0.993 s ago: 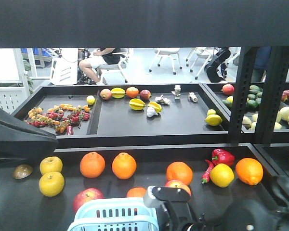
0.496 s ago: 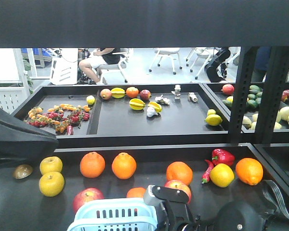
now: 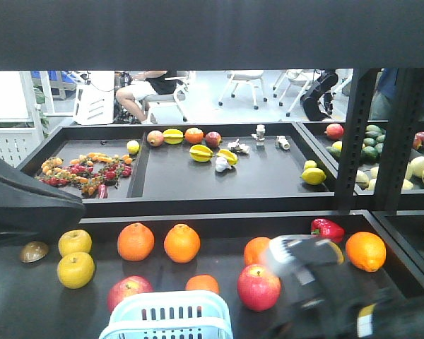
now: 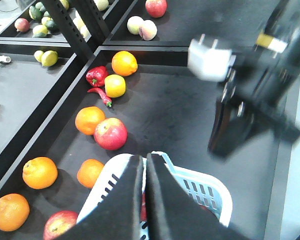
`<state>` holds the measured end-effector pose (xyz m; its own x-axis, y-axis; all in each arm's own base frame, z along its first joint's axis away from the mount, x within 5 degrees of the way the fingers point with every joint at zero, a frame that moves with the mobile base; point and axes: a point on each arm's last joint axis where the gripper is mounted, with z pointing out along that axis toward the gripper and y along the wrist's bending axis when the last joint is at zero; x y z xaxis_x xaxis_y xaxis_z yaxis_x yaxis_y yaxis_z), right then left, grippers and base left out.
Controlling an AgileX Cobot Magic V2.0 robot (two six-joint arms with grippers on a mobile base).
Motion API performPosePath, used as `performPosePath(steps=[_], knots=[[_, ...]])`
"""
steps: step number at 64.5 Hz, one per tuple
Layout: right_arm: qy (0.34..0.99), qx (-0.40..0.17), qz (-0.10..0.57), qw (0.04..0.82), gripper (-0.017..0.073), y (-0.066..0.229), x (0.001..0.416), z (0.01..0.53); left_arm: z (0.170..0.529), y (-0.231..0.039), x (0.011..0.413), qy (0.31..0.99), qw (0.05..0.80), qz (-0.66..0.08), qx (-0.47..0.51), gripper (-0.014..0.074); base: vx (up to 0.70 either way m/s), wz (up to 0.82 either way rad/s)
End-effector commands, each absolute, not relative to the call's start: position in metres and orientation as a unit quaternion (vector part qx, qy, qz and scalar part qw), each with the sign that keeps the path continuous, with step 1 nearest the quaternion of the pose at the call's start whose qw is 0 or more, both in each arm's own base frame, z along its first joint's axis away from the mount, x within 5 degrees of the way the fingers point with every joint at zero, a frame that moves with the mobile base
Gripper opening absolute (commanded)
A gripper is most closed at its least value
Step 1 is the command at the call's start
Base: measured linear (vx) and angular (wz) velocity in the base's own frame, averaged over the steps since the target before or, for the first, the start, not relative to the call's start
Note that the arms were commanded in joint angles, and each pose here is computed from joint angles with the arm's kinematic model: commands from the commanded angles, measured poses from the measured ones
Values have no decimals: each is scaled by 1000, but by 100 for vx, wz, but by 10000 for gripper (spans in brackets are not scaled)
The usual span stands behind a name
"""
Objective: Pick three apples into basket with both arms
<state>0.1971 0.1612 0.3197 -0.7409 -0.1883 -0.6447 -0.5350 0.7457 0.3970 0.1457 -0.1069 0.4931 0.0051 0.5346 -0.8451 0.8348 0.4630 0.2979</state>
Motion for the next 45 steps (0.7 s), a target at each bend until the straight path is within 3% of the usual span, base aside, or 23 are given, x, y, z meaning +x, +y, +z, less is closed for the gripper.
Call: performPosePath(steps=[1, 10, 18, 45], knots=[[886, -144, 250, 363, -7, 127, 203, 345, 508, -106, 140, 670, 545, -159, 479, -7, 0, 0], [915, -67, 142, 371, -5, 71, 213, 344, 508, -106, 140, 670, 545, -159, 479, -7, 0, 0], [931, -20, 105, 350, -4, 42, 216, 340, 508, -106, 140, 670, 545, -159, 479, -7, 0, 0], [930, 3, 97, 354, -4, 32, 218, 340, 508, -106, 140, 670, 545, -159, 479, -7, 0, 0]])
